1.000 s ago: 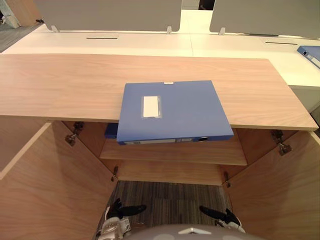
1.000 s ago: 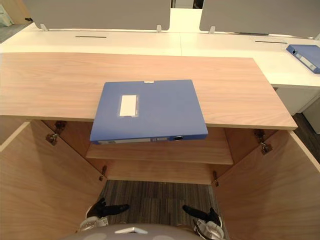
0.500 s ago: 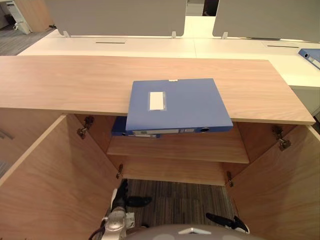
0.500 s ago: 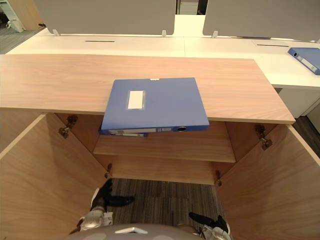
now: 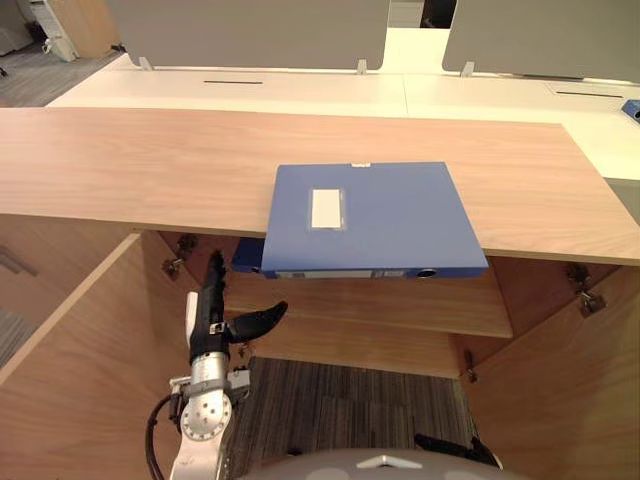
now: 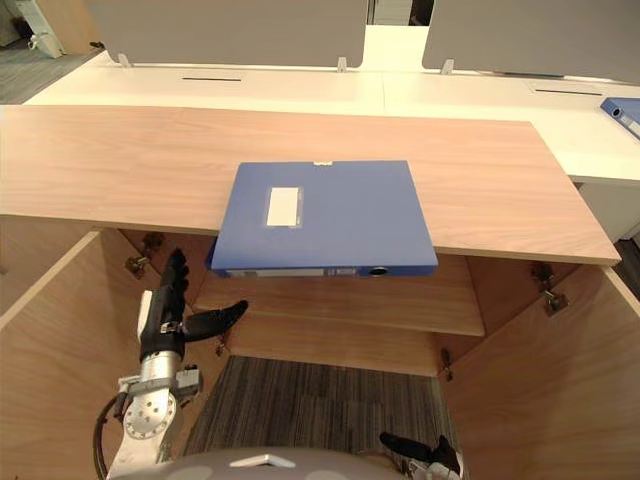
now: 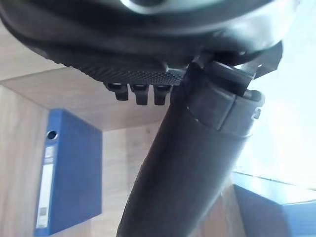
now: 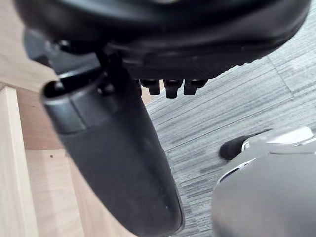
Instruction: Walk over to the cabinet, pick up the folder, carry it to the office cabinet, place the folder inside the office cabinet, then close the office cabinet door
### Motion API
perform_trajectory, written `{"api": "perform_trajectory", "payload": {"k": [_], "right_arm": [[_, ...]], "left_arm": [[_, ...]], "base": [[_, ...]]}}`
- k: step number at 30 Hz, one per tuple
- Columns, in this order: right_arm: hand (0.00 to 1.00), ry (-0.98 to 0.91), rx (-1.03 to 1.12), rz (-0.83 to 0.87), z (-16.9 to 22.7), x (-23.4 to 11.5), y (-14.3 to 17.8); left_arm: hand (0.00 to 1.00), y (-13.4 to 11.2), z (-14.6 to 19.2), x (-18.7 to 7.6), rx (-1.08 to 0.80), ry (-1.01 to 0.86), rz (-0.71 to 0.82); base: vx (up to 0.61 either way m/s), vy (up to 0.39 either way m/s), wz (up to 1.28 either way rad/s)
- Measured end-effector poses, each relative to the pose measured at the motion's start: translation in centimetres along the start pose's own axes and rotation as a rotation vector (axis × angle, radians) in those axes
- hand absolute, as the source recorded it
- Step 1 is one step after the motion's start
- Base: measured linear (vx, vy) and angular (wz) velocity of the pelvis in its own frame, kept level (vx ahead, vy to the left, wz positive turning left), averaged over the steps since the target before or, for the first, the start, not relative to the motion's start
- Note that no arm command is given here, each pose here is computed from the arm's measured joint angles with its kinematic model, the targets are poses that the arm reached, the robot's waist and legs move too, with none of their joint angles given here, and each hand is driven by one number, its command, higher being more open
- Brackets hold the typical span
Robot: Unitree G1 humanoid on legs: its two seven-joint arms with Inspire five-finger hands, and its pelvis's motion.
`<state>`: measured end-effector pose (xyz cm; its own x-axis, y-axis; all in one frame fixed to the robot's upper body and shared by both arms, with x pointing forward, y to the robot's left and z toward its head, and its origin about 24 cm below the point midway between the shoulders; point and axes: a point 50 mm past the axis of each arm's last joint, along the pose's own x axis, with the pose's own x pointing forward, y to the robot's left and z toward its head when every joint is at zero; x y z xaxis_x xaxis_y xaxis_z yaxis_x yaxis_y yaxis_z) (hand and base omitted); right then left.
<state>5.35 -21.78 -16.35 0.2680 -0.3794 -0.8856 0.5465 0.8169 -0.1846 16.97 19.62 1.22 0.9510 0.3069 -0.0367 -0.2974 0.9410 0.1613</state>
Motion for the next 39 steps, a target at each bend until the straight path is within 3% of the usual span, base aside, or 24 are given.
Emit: {"api": "perform_trajectory", "payload": {"k": [16, 23, 39], "right_arm": [[1.00, 0.021, -0.080, -0.016, -0.5, 0.1, -1.1], [1.00, 0.033, -0.085, -0.012, -0.7, 0.2, -1.1], [1.00, 0.063, -0.119, -0.004, -1.4, 0.1, -1.4]], "left_arm": [[1.00, 1.4, 2.3, 0.5, 0.246, -0.164, 0.048], [1.00, 1.6, 4.7, 0.6, 0.260, -0.285, 0.013], [1.00, -0.5, 9.7, 0.1, 0.198, -0.546, -0.148]], "base": [[-0.05, -0.014, 0.02], [0.00, -0.006, 0.00], [-0.01, -0.011, -0.05]]}}
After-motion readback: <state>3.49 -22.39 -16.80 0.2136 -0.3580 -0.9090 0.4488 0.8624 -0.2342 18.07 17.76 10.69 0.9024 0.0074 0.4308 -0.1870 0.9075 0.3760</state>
